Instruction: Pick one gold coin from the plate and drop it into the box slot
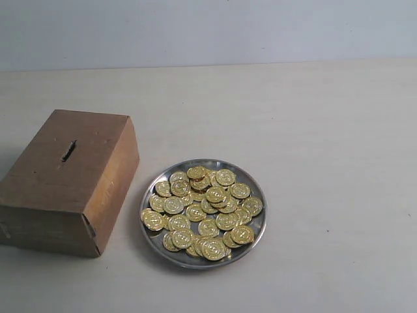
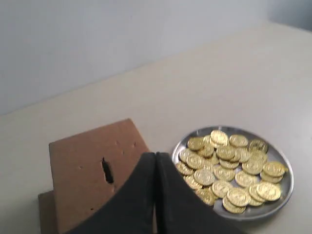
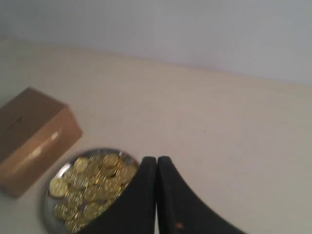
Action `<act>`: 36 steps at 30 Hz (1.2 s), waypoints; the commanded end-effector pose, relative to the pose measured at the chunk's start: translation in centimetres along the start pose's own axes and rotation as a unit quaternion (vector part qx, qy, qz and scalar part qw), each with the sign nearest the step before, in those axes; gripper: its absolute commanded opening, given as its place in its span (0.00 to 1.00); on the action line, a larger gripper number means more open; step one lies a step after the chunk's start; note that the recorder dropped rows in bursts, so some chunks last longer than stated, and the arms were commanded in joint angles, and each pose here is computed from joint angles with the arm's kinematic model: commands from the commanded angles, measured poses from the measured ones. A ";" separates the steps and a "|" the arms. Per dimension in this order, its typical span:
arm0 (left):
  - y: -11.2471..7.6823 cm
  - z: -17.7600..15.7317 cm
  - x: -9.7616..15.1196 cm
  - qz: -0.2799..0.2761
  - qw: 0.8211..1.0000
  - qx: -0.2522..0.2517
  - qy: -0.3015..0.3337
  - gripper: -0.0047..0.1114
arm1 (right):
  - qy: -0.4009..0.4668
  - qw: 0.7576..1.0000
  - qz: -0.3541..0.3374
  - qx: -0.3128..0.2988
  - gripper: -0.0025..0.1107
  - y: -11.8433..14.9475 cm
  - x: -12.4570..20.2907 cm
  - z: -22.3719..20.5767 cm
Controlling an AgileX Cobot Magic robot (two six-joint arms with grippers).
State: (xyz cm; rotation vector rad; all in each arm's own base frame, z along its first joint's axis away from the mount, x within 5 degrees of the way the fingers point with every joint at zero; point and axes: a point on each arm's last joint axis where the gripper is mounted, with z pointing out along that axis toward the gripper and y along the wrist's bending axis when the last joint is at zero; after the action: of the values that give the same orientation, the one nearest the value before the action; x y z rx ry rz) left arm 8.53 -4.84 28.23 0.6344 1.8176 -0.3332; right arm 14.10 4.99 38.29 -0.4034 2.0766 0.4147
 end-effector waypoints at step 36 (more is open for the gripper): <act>-0.5 9.4 2.6 0.127 0.965 0.157 0.166 0.04 | 0.446 0.877 -0.170 -0.060 0.56 8.5 8.7 34.7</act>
State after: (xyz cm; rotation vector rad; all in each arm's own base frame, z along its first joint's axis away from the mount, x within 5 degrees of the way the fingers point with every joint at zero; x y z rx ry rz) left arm 14.98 -9.35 22.41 1.2001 1.9926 -0.3525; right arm 31.86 26.67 14.54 -1.1874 2.8040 0.1277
